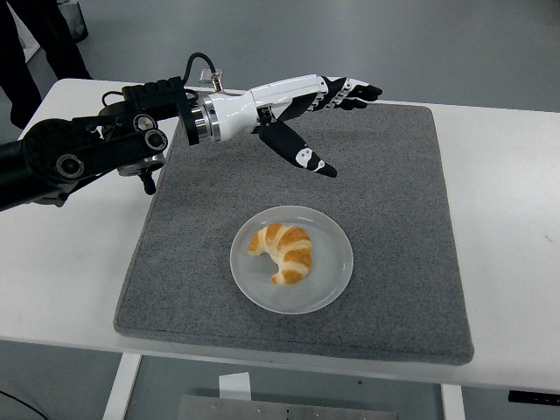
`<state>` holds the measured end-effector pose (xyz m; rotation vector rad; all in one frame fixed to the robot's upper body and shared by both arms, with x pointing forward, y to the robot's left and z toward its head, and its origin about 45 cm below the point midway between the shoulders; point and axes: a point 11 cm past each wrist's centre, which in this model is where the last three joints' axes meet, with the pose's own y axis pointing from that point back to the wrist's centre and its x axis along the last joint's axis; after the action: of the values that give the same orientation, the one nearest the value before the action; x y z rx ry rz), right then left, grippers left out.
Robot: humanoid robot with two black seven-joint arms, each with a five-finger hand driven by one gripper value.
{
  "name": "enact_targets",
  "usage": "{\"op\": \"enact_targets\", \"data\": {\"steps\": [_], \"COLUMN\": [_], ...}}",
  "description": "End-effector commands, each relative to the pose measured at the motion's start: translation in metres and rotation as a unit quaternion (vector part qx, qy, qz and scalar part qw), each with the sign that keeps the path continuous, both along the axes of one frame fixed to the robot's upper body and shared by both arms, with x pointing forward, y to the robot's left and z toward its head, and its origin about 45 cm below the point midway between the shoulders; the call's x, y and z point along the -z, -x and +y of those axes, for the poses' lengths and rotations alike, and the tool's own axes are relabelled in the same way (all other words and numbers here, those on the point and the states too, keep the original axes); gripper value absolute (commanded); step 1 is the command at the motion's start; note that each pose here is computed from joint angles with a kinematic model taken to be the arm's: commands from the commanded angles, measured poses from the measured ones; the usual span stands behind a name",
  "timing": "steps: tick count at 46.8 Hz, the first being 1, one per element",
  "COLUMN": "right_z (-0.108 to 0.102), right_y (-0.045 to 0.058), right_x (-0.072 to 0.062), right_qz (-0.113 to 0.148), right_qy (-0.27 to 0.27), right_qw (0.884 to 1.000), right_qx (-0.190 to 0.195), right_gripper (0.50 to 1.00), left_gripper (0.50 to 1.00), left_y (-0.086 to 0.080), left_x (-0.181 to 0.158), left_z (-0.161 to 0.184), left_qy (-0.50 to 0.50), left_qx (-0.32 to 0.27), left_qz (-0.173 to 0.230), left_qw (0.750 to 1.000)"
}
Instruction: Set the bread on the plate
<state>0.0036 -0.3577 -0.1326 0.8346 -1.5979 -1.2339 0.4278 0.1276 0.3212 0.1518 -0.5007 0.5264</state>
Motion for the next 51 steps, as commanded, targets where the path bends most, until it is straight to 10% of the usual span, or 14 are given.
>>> {"op": "enact_targets", "data": {"steps": [1, 14, 27, 51], "right_z": [0.000, 0.000, 0.000, 0.000], "right_y": [0.000, 0.000, 0.000, -0.001], "right_x": [0.000, 0.000, 0.000, 0.000], "right_qz": [0.000, 0.000, 0.000, -0.001], "right_qy": [0.000, 0.000, -0.001, 0.000], "right_qw": [1.000, 1.000, 1.000, 1.000], "right_qx": [0.000, 0.000, 0.000, 0.002], "right_gripper": [0.952, 0.952, 0.952, 0.952], "left_gripper": [0.996, 0.996, 0.996, 0.996], "left_y": [-0.004, -0.038, -0.079, -0.078], "left_x": [-0.004, -0.030, -0.034, 0.005], "left_z": [0.002, 0.022, 0.086, 0.134], "left_qy": [0.013, 0.128, 0.271, 0.401], "left_qx": [-0.013, -0.115, -0.310, -0.412], "left_qz": [0.002, 0.054, 0.106, 0.198], "left_qw": [1.000, 0.984, 0.905, 0.794]}}
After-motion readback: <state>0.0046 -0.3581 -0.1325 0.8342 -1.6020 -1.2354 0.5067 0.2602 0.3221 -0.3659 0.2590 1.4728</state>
